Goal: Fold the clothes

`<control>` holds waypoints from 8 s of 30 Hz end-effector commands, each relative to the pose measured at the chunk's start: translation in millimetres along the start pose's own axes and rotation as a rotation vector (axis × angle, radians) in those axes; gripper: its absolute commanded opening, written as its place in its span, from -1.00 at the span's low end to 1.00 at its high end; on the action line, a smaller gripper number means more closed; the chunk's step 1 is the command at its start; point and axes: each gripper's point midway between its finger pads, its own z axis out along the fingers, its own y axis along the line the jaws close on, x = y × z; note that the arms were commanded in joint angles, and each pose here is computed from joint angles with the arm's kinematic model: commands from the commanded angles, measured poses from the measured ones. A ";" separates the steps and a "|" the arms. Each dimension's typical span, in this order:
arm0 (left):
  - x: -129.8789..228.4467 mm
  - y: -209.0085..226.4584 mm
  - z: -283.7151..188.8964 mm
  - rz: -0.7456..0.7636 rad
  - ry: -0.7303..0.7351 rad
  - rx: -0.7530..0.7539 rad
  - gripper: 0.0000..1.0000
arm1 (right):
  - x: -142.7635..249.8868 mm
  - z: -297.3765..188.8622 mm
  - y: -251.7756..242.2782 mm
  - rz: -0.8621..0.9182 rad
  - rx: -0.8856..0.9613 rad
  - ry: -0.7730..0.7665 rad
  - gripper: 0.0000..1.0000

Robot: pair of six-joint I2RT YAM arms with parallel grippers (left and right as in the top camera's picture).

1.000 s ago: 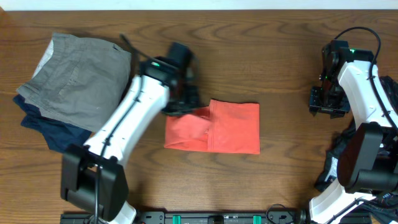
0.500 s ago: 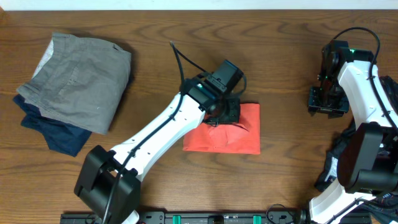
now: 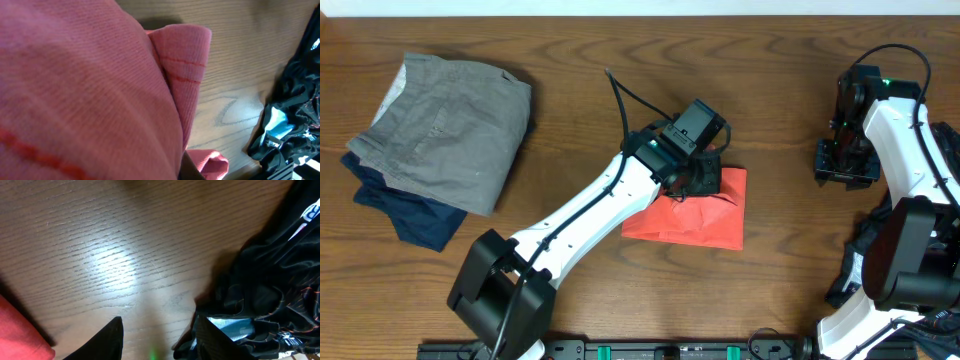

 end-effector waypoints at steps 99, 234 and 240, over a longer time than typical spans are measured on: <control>-66.8 80.2 98.0 0.102 0.107 0.319 0.96 | 37.9 -55.0 79.6 -0.257 -0.126 -0.284 0.30; 107.4 223.8 -223.1 -0.171 -0.599 -0.308 0.96 | 168.2 -89.4 -21.5 0.126 -0.271 -0.839 0.98; 107.4 223.8 -223.1 -0.171 -0.599 -0.308 0.96 | 168.8 -88.7 -21.6 0.126 -0.270 -0.836 0.98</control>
